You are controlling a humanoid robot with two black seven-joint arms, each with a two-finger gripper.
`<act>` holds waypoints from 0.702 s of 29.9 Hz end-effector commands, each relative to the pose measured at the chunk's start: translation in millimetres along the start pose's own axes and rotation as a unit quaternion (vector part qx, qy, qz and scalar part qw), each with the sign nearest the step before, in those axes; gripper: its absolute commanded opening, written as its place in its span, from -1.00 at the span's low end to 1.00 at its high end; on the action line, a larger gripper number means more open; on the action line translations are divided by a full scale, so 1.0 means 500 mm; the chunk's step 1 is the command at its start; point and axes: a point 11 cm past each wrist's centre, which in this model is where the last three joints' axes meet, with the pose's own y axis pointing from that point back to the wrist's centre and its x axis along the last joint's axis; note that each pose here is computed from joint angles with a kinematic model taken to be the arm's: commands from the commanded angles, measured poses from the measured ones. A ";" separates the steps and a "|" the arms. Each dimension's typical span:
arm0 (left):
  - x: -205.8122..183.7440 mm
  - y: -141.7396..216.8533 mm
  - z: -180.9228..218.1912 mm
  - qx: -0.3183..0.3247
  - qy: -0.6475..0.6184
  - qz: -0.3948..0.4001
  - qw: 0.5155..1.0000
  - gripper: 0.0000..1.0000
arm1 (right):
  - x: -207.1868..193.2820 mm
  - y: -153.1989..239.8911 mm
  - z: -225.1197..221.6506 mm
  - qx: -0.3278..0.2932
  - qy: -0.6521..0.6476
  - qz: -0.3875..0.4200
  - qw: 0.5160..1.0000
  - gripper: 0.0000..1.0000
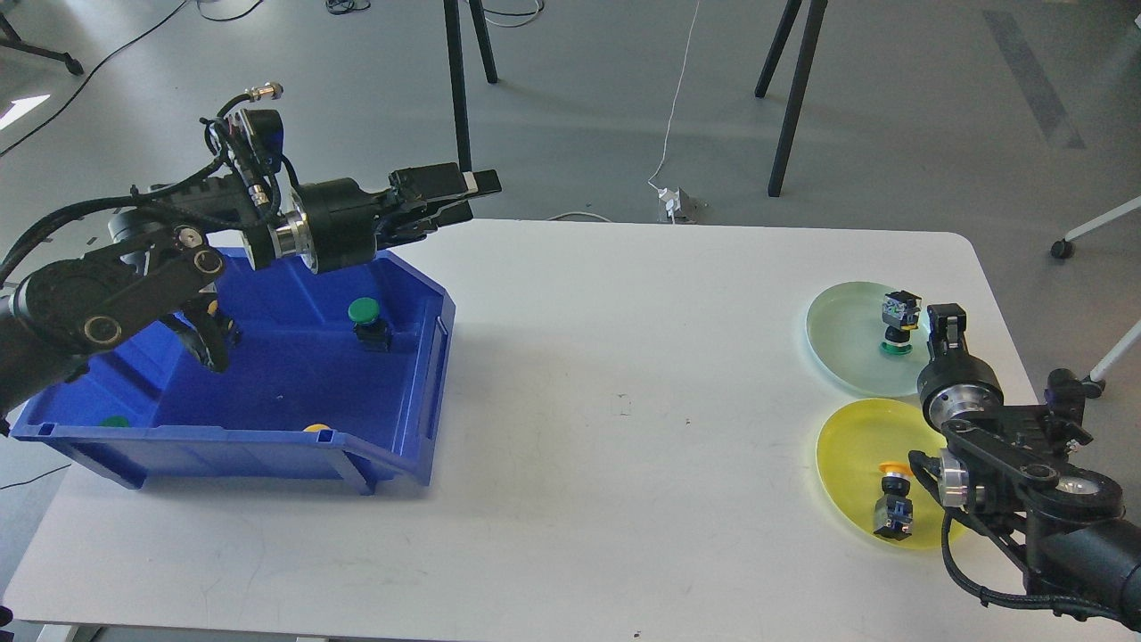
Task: Pass button and place on color plate
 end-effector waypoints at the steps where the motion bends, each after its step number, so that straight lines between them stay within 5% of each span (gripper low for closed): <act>1: 0.005 0.002 0.000 -0.006 0.016 0.010 1.000 0.66 | -0.018 0.005 -0.027 0.014 -0.015 -0.016 1.000 0.47; 10: 0.036 0.020 -0.001 -0.051 0.112 0.074 0.990 0.74 | -0.072 0.025 -0.209 0.106 -0.104 -0.104 0.983 0.68; 16: 0.118 0.128 -0.048 -0.115 0.264 0.222 0.931 0.80 | -0.076 0.047 -0.331 0.169 -0.219 -0.209 0.938 0.73; 21: 0.145 0.223 -0.148 -0.075 0.294 0.314 0.900 0.84 | -0.070 0.067 -0.366 0.175 -0.338 -0.313 0.870 0.80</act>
